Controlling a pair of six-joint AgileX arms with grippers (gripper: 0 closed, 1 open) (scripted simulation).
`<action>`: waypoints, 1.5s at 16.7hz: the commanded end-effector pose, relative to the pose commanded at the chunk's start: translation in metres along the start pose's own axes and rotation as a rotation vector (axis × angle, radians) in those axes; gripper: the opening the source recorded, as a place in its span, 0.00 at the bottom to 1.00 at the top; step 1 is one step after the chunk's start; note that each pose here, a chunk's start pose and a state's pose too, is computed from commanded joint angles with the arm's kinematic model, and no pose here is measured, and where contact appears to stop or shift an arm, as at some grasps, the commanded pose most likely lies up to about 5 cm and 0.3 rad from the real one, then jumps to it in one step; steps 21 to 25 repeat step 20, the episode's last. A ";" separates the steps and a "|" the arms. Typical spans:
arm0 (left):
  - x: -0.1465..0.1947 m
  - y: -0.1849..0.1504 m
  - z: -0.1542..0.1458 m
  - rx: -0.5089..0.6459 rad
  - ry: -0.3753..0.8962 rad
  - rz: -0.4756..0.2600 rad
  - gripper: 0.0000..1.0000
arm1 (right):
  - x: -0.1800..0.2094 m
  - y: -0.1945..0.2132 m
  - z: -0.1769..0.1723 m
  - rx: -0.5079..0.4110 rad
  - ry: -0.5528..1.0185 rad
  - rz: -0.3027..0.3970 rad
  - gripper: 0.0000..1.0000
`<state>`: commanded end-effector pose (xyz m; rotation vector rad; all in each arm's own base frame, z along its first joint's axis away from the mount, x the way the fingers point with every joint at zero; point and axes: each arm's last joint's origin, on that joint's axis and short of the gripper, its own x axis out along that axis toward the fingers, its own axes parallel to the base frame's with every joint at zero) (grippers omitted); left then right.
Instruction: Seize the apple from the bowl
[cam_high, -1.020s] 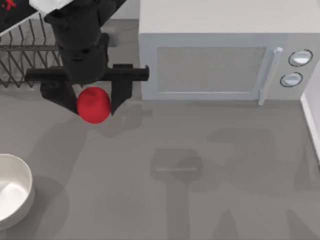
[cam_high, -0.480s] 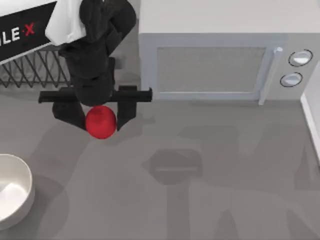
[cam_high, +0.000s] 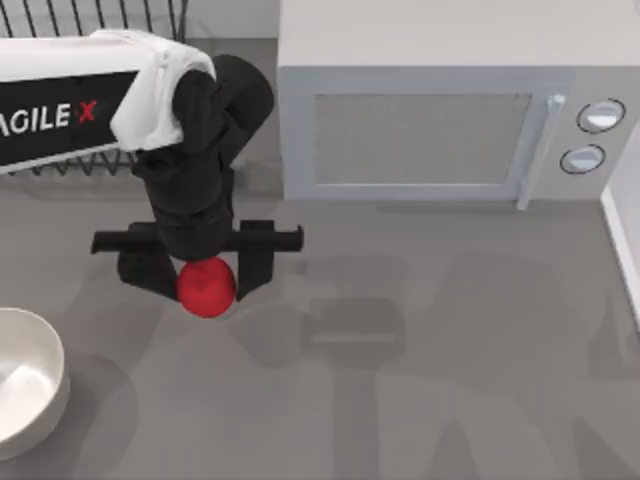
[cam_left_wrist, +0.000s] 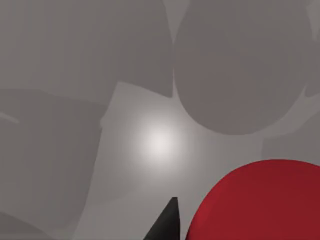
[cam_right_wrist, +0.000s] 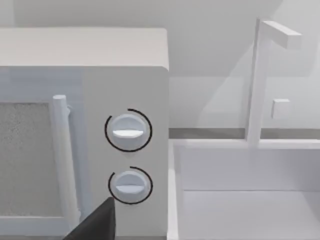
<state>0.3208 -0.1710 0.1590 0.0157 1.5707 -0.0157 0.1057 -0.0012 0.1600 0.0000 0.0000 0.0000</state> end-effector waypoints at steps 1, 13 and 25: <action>0.000 0.000 0.000 0.000 0.000 0.000 0.00 | 0.000 0.000 0.000 0.000 0.000 0.000 1.00; 0.000 0.000 0.000 0.000 0.000 0.000 0.90 | 0.000 0.000 0.000 0.000 0.000 0.000 1.00; 0.000 0.000 0.000 0.000 0.000 0.000 1.00 | 0.000 0.000 0.000 0.000 0.000 0.000 1.00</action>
